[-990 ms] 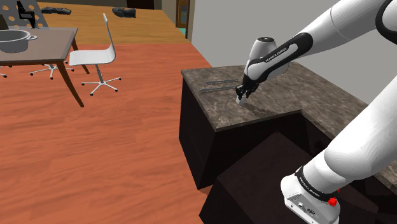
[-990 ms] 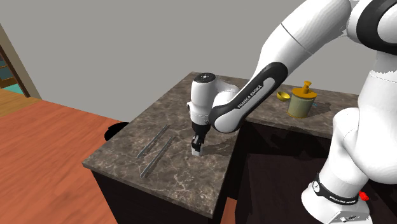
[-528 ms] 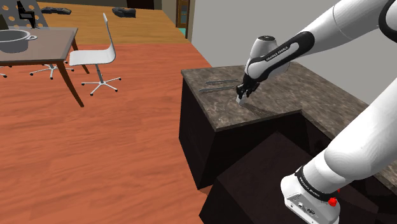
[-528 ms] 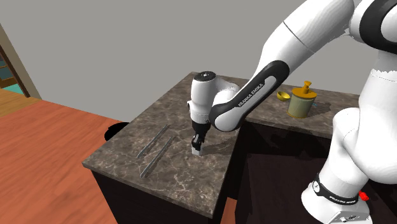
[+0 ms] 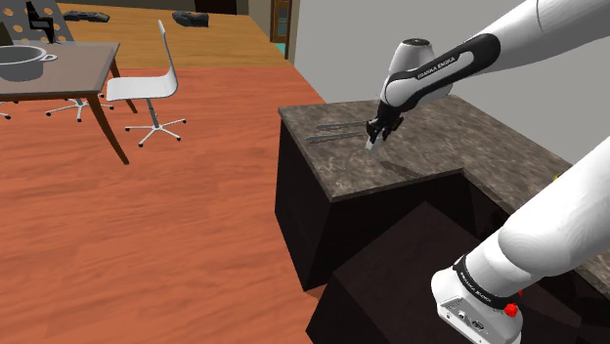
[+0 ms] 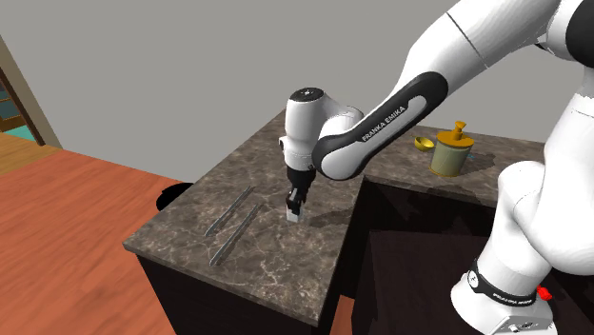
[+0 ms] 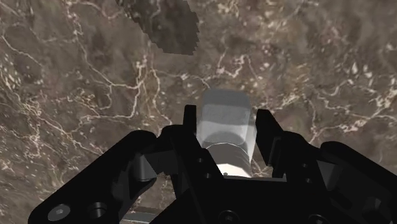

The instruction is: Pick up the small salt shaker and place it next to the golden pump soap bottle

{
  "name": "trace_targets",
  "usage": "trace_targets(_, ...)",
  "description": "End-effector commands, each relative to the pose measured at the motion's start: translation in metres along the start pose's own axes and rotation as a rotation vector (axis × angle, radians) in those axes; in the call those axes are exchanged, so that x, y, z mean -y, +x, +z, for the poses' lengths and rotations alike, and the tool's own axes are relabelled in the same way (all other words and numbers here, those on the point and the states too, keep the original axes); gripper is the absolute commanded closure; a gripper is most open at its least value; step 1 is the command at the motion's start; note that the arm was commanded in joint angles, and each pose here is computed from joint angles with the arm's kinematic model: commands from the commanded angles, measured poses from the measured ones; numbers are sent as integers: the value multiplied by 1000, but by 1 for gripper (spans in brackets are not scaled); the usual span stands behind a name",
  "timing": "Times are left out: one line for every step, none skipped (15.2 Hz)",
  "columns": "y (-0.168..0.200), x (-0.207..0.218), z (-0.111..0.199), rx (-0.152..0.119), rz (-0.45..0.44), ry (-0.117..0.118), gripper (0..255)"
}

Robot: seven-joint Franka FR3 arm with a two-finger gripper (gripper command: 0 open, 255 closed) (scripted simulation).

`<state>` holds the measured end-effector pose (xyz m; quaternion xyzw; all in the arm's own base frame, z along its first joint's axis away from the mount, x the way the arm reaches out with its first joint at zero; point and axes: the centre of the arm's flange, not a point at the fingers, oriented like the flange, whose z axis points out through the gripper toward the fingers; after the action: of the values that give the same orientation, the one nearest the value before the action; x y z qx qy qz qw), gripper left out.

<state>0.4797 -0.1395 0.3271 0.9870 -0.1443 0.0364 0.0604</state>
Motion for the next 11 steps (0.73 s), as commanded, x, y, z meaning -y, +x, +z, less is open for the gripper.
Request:
trace_targets(1,-1,-10,1,0,0,255)
trace_targets(1,-2,-16,1,0,0,255)
trace_targets(2,-2,-21,1,0,0,255)
trace_targets(2,-3,-26,1,0,0,255)
trace_targets(3,-4,-31,1,0,0,255)
trace_targets(3,-4,-36,1,0,0,255)
trace_targets(4,-5,-42,1,0,0,255)
trace_targets(4,-5,-47,1,0,0,255)
trace_targets(4,-6,-52,1,0,0,255)
trace_targets(5,-6,-57,1,0,0,255)
trace_targets(5,-7,-63,1,0,0,255)
